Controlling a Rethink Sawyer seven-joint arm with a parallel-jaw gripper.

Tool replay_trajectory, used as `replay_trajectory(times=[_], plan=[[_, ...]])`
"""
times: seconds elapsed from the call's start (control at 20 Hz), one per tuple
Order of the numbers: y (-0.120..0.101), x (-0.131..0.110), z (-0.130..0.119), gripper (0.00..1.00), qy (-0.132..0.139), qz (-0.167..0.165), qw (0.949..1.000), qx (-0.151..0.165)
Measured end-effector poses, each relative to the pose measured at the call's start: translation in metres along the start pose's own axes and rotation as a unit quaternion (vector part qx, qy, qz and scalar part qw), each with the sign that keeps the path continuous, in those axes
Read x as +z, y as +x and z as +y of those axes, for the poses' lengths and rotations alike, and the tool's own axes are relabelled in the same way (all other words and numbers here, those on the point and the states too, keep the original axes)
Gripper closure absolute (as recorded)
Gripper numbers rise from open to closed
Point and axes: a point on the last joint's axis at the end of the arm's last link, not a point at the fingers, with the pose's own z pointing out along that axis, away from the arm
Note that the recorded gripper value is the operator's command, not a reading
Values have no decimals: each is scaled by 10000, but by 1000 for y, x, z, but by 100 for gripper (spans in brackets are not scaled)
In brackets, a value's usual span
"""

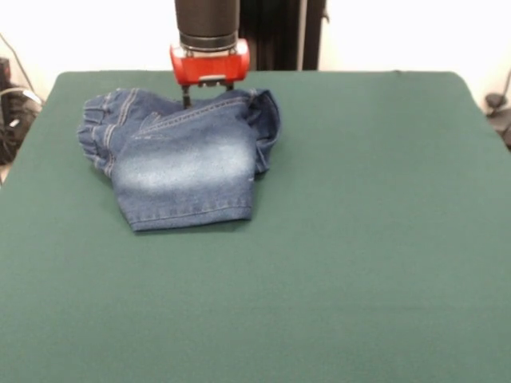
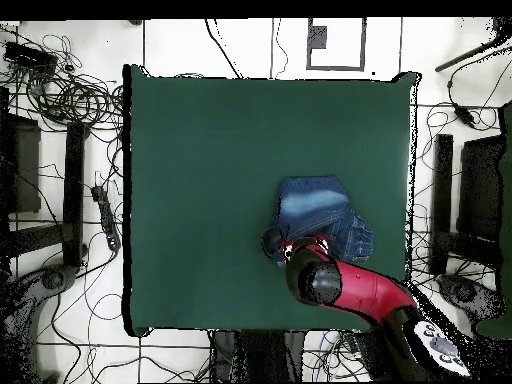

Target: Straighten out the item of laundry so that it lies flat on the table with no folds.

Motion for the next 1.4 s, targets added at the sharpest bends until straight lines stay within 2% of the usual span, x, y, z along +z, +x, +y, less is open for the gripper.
replay_trajectory(times=[0.3,0.8,1.05,1.4], plan=[[-7,-13,2,0,44,17,9999,-142],[-16,-50,-2,0,23,326,9993,-206],[-22,-58,-5,0,48,323,9993,-196],[-41,-62,-4,0,53,270,9995,-150]])
